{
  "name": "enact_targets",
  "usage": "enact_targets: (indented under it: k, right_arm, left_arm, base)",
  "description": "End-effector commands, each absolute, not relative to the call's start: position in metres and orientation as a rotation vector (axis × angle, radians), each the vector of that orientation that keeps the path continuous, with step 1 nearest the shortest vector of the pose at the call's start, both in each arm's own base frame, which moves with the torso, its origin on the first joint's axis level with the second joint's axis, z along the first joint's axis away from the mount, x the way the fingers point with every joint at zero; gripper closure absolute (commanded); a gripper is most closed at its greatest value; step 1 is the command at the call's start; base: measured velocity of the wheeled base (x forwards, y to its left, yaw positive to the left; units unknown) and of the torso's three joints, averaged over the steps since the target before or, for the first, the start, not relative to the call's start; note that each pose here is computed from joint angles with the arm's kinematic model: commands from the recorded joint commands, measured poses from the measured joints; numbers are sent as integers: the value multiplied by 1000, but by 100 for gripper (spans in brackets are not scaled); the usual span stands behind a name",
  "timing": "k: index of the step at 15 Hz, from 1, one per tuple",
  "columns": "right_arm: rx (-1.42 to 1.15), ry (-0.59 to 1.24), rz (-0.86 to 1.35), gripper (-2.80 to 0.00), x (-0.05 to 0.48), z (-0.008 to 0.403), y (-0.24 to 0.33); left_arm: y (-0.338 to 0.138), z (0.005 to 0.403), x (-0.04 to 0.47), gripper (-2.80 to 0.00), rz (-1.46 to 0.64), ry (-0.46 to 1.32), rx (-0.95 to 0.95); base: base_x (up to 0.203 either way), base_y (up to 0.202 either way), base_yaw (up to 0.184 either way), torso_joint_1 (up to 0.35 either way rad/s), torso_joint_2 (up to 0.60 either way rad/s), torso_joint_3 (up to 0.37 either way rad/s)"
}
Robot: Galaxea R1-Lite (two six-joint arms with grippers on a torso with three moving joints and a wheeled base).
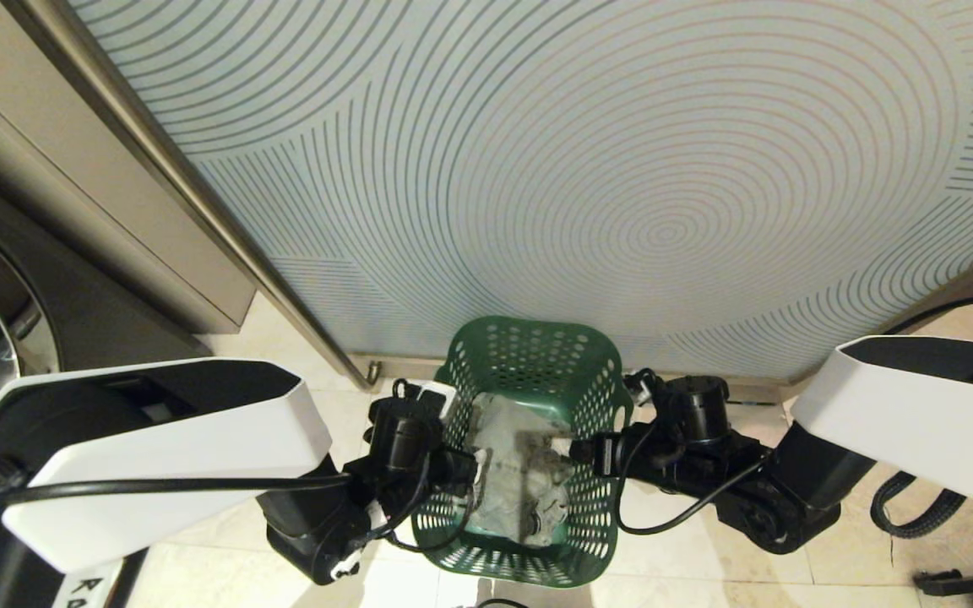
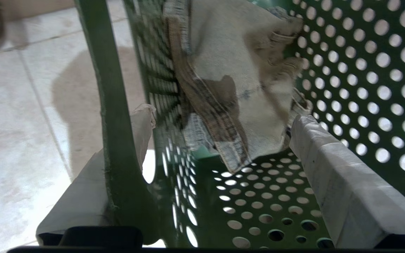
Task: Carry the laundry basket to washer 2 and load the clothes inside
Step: Pick up the clothes basket and put it beside the washing machine
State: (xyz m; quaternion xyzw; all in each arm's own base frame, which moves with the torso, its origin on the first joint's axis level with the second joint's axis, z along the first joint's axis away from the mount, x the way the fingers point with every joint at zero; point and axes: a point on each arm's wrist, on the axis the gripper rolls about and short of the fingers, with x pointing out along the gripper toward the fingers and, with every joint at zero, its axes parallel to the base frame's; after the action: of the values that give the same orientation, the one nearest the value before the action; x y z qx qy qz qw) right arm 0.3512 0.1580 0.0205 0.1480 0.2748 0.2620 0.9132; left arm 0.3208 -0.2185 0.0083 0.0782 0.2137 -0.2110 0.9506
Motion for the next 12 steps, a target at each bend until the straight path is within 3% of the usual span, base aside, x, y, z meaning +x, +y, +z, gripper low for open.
enact_targets:
  k: [1, 12]
  right_arm:
    - [308, 555, 549, -280, 353, 21, 160]
    - [315, 516, 573, -280, 360, 16, 163]
  left_arm:
    - [-219, 5, 320, -280, -448, 448, 159]
    - [-231, -6, 335, -280, -476, 461, 154]
  base:
    - [0, 0, 0, 0, 0, 0]
    - [0, 0, 0, 0, 0, 0]
